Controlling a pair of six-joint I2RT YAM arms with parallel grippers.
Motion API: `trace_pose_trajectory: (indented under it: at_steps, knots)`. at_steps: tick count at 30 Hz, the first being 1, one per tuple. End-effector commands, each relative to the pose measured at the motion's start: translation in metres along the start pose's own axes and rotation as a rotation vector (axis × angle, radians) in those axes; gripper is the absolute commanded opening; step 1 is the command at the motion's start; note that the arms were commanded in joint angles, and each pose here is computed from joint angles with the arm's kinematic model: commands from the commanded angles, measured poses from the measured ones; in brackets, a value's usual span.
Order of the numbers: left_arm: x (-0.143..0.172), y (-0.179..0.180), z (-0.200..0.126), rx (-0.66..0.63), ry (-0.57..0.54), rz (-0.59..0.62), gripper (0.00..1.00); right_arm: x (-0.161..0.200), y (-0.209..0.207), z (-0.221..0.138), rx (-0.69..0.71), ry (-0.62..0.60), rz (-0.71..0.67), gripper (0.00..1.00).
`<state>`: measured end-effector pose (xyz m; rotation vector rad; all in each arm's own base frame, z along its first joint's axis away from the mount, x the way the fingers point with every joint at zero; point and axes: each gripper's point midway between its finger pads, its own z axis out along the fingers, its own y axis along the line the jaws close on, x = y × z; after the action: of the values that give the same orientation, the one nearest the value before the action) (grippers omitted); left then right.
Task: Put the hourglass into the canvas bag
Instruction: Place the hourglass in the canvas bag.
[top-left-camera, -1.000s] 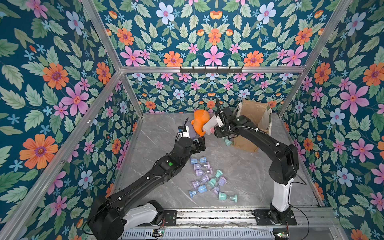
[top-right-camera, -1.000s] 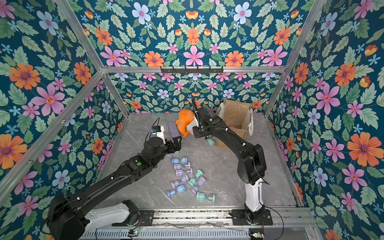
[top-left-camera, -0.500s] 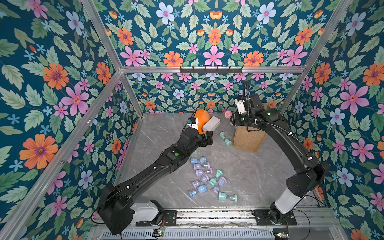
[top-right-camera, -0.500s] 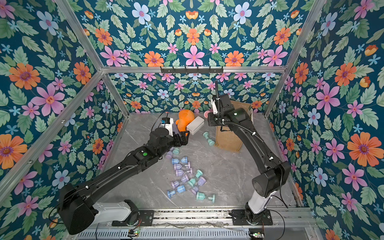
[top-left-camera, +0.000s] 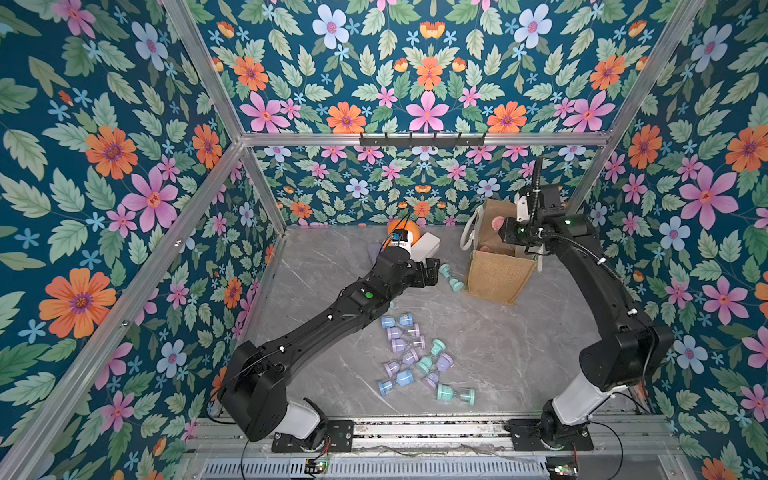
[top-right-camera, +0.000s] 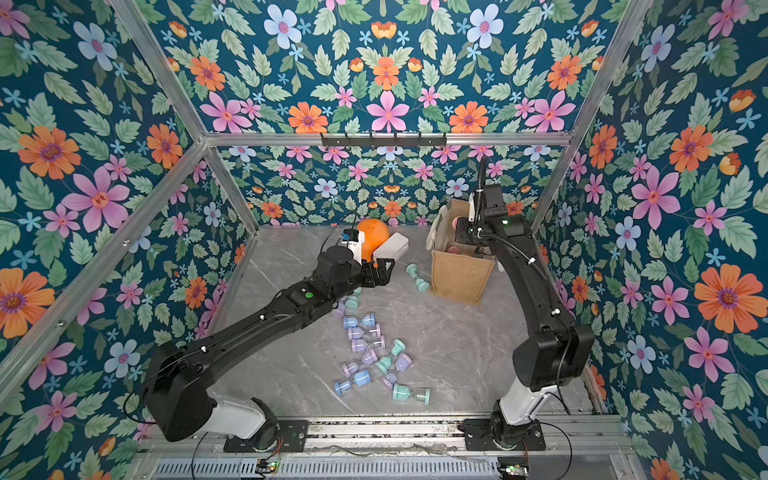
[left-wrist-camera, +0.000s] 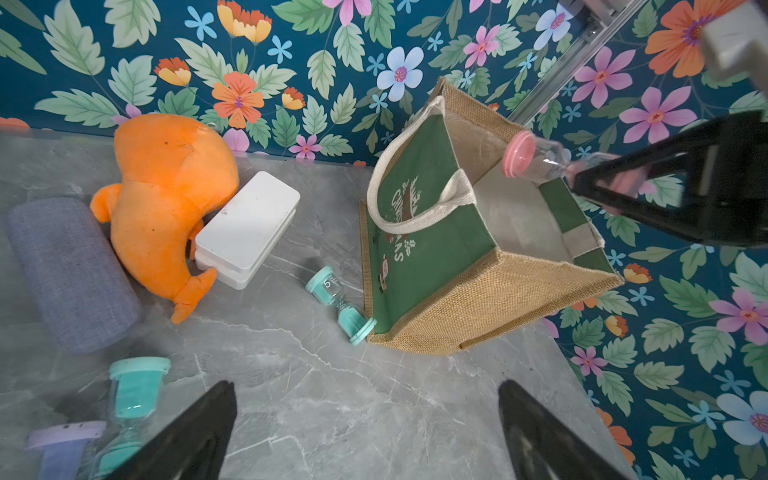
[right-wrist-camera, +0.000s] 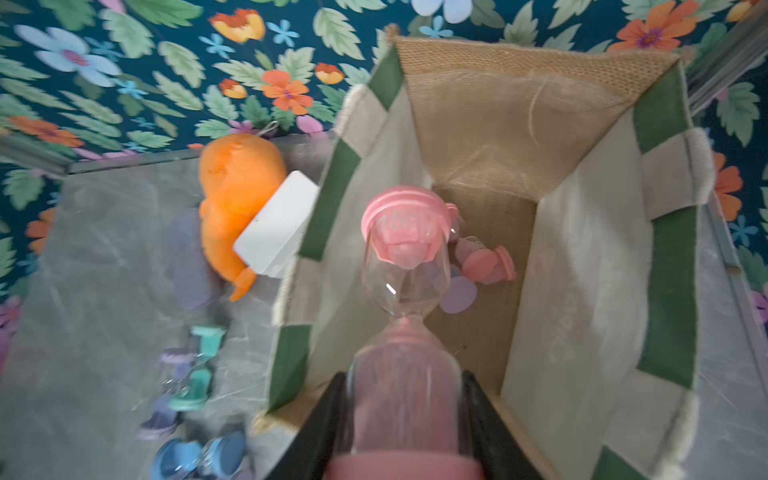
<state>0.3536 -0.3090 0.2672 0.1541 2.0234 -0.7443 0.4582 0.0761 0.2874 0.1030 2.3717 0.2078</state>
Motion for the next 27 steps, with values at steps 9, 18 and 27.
trace_pose_trajectory:
  at_steps: [9,18,27]
  knots:
    - [-0.007,-0.005,0.015,0.022,-0.031,-0.016,1.00,0.001,-0.056,0.081,0.170,0.044,0.016,0.40]
    - [-0.007,-0.008,0.027,0.028,-0.019,-0.011,1.00,0.012,-0.083,0.125,0.264,0.089,-0.004,0.40]
    - [-0.005,-0.006,0.029,0.019,-0.014,-0.009,1.00,0.037,-0.087,0.156,0.264,0.158,-0.005,0.40]
